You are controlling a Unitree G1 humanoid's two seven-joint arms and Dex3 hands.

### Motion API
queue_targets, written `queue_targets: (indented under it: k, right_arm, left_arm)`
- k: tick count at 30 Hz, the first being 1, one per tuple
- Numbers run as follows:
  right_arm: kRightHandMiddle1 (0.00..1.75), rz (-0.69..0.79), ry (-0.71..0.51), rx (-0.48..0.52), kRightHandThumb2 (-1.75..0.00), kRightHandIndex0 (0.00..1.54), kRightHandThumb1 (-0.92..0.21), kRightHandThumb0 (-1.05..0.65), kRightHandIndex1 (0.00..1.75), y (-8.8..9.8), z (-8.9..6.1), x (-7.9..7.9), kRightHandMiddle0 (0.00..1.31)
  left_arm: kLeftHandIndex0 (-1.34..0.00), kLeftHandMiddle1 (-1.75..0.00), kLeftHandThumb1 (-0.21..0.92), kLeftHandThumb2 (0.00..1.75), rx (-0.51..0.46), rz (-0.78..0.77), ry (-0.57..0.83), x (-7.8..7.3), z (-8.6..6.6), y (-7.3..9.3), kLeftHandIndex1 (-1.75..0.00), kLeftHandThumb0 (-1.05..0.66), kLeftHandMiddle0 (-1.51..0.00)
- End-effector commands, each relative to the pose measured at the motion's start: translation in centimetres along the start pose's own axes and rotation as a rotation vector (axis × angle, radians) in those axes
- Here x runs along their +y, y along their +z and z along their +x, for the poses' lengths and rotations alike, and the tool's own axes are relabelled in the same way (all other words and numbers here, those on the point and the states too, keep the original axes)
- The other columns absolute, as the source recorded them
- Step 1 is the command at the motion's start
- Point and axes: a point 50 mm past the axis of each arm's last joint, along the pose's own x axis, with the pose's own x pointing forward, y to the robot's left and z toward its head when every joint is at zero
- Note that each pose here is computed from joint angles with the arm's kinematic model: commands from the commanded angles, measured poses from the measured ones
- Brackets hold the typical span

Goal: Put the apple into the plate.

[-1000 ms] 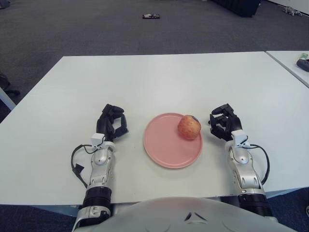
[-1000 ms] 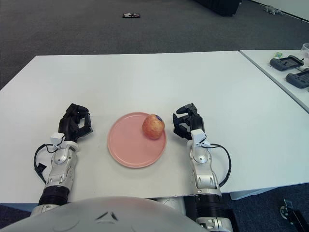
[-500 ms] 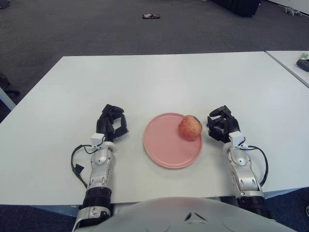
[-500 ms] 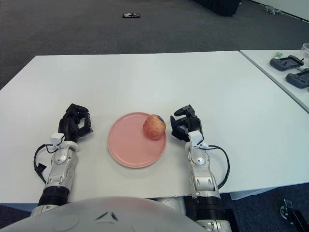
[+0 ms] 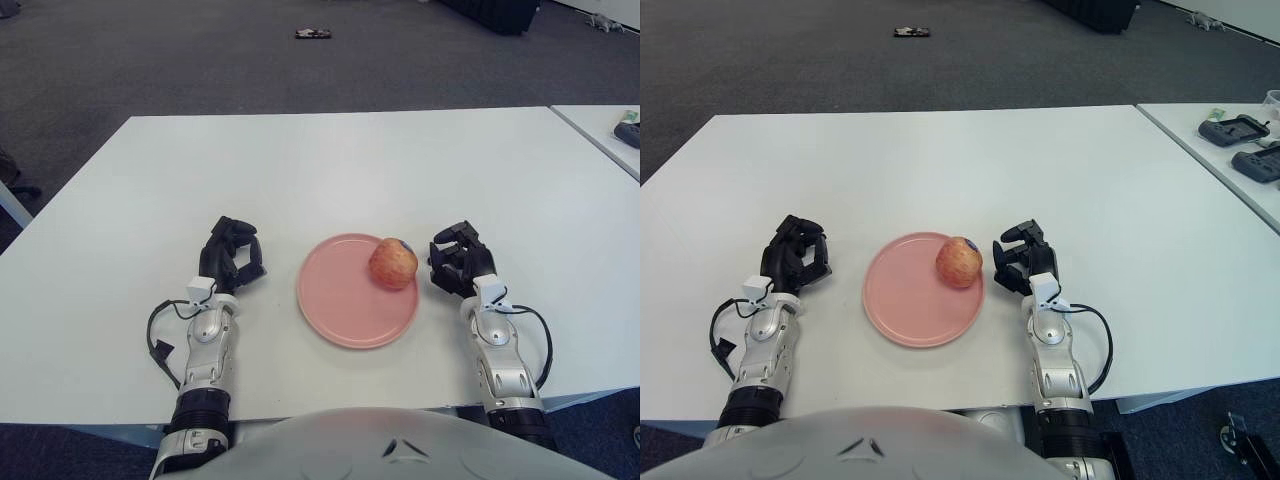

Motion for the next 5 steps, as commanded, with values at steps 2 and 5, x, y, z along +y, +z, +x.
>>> queue_targets:
  k: [2, 5]
  right_arm:
    - [1.75, 0.021, -0.069, -0.022, -0.95, 0.60, -0.61, -0.39, 1.52, -0.01, -0.15, -0.02, 0.38]
    - [1.75, 0.029, -0.096, -0.034, -0.95, 0.60, -0.62, -0.39, 1.53, 0.03, -0.16, 0.07, 0.38]
  left_arm:
    - [-0.54, -1.75, 0.41, 1.22, 0.033, 0.017, -0.001, 0.23, -0.24, -0.40, -1.75, -0.45, -0.96]
    - [-0.54, -1.75, 0.40, 1.22, 0.039, 0.017, -0.004, 0.23, -0.23, -0.43, -1.75, -0.45, -0.96]
